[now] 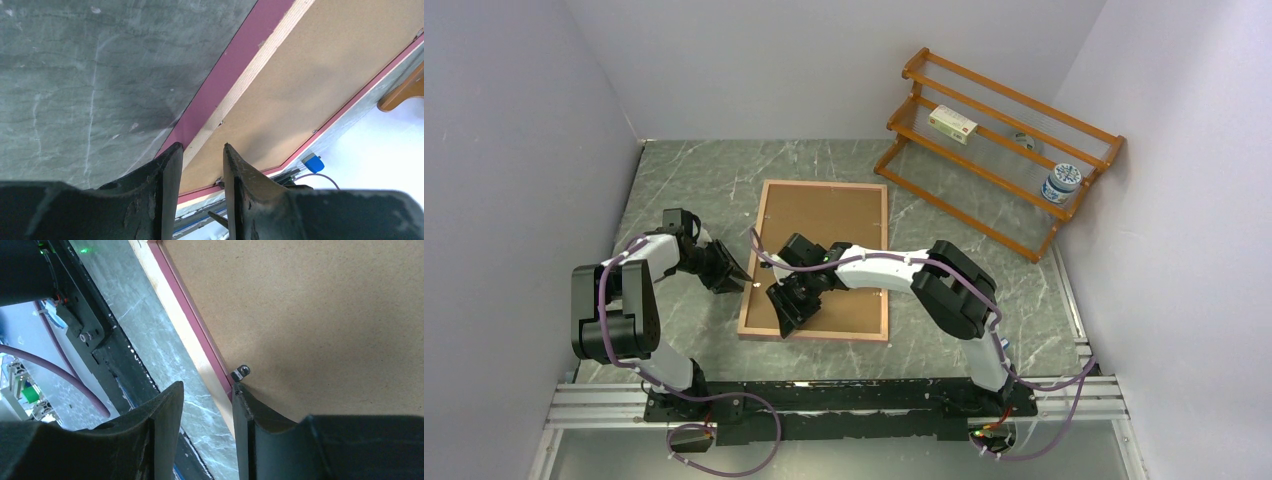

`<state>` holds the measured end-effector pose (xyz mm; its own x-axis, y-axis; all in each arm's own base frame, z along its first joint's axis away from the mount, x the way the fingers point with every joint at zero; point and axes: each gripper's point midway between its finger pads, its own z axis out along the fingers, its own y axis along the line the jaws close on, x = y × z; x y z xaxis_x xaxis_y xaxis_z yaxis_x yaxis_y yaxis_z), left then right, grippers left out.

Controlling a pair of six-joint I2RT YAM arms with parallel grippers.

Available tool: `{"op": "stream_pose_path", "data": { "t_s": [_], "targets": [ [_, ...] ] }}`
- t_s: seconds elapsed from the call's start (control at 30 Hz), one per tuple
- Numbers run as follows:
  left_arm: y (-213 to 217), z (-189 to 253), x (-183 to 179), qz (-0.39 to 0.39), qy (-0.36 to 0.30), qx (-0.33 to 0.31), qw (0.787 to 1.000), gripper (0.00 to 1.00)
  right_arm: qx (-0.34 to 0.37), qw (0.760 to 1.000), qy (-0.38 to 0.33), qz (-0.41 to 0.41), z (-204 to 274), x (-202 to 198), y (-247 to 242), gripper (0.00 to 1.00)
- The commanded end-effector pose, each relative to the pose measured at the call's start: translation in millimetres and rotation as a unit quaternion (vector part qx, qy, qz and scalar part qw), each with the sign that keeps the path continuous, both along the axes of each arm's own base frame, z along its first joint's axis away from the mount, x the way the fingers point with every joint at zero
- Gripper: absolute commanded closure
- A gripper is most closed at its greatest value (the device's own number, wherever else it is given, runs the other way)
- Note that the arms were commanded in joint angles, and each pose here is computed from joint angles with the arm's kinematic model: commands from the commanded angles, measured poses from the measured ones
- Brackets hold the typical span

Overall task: Put the photo into the frame
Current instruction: Install the photo frame at the center of the board.

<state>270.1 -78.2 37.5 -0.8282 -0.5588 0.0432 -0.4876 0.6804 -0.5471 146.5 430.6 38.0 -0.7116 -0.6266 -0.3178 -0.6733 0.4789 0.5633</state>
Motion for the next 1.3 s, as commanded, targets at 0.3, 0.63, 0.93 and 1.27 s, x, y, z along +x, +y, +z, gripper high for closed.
{"op": "stream_pose_path", "data": {
  "t_s": [0.3,0.63,0.93,1.27],
  "targets": [
    [-4.3,7.8,7.3,0.003,-0.017,-0.016,1.000,0.63,0.023,0.999,0.013,0.033,-6.7,-11.4,13.5,0.56],
    [-5.7,6.3,5.8,0.005,-0.016,-0.020,1.000,0.64,0.022,0.999,0.009,0.044,-11.0,-11.6,14.5,0.72],
    [-6.3,4.6,4.9,0.008,-0.014,-0.022,1.000,0.64,0.012,0.998,-0.023,0.059,-18.4,-9.6,13.3,0.88],
    [-6.1,11.5,11.4,0.018,-0.023,-0.024,0.999,0.62,-0.004,0.994,-0.109,0.020,10.2,19.5,13.9,0.78]
  ]
}}
